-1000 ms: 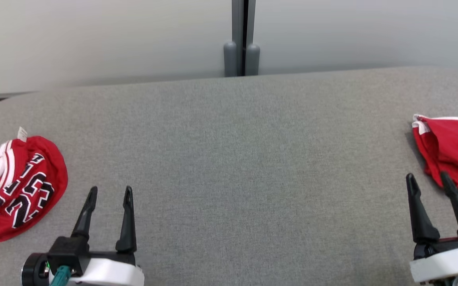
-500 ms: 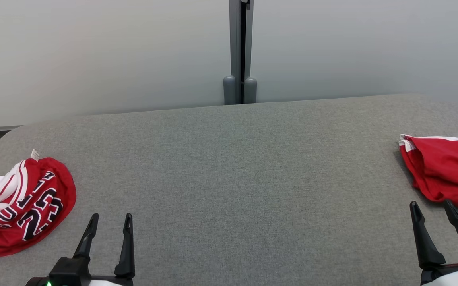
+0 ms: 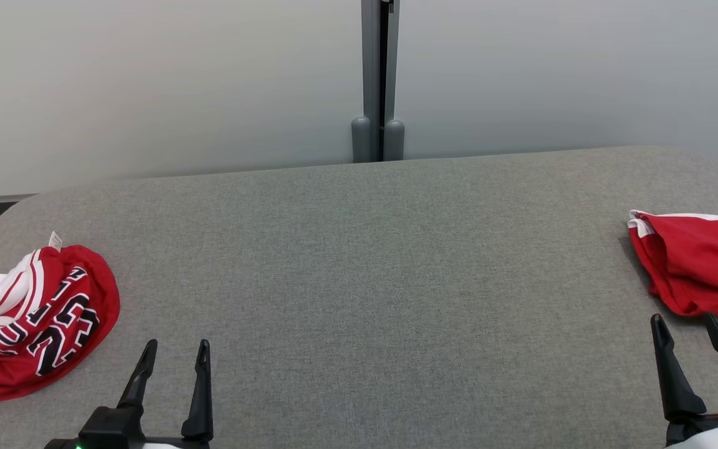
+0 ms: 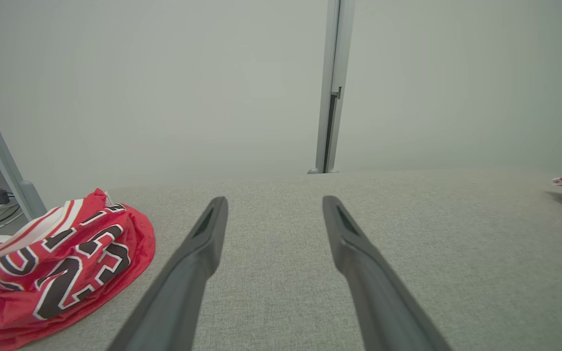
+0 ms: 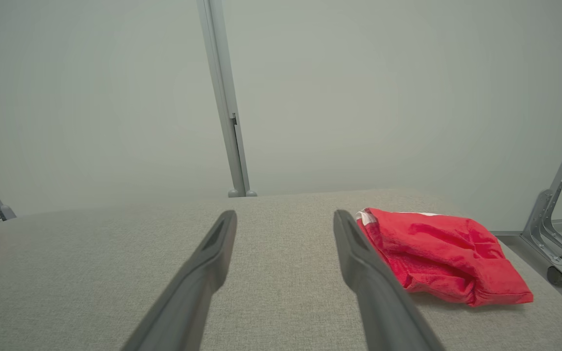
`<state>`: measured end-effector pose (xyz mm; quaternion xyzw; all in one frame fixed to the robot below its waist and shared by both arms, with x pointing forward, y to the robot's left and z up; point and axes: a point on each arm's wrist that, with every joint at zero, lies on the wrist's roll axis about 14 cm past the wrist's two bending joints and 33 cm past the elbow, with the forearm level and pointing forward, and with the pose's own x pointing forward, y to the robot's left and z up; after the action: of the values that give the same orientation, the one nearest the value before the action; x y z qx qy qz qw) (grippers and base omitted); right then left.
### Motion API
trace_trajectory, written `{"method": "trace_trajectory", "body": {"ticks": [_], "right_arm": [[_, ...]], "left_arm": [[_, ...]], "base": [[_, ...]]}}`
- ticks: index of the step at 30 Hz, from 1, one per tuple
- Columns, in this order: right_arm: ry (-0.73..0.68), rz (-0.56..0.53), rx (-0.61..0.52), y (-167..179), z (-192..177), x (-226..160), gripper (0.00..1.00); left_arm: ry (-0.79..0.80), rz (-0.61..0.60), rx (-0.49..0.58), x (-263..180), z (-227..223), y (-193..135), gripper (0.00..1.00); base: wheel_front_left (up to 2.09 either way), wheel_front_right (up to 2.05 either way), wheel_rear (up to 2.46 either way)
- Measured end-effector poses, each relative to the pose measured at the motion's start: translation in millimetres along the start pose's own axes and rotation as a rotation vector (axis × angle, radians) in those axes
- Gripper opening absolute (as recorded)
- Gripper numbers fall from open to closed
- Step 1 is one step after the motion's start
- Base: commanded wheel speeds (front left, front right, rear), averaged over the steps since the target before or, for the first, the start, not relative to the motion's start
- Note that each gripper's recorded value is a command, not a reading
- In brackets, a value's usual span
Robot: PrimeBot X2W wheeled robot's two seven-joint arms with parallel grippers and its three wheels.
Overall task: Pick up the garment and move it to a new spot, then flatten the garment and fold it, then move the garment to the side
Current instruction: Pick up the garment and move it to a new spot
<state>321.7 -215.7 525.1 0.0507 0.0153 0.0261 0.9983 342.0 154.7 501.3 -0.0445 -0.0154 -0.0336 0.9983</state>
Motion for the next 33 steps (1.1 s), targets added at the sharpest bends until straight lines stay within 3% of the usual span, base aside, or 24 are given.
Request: {"method": "trace_trajectory", "body": {"ticks": [14, 33], "right_arm": [[0.006, 0.071, 0.002, 22, -1, 18, 1.0], [0.024, 0.433, 0.007, 143, 1, 61, 1.0]], "left_arm": [[-0.039, 0.024, 0.027, 4, 15, 18, 1.0], [-0.122, 0.349, 0.012, -64, 40, 116, 1.0]], "base": [[0.0, 0.0, 0.0], [0.0, 0.0, 0.0]]}}
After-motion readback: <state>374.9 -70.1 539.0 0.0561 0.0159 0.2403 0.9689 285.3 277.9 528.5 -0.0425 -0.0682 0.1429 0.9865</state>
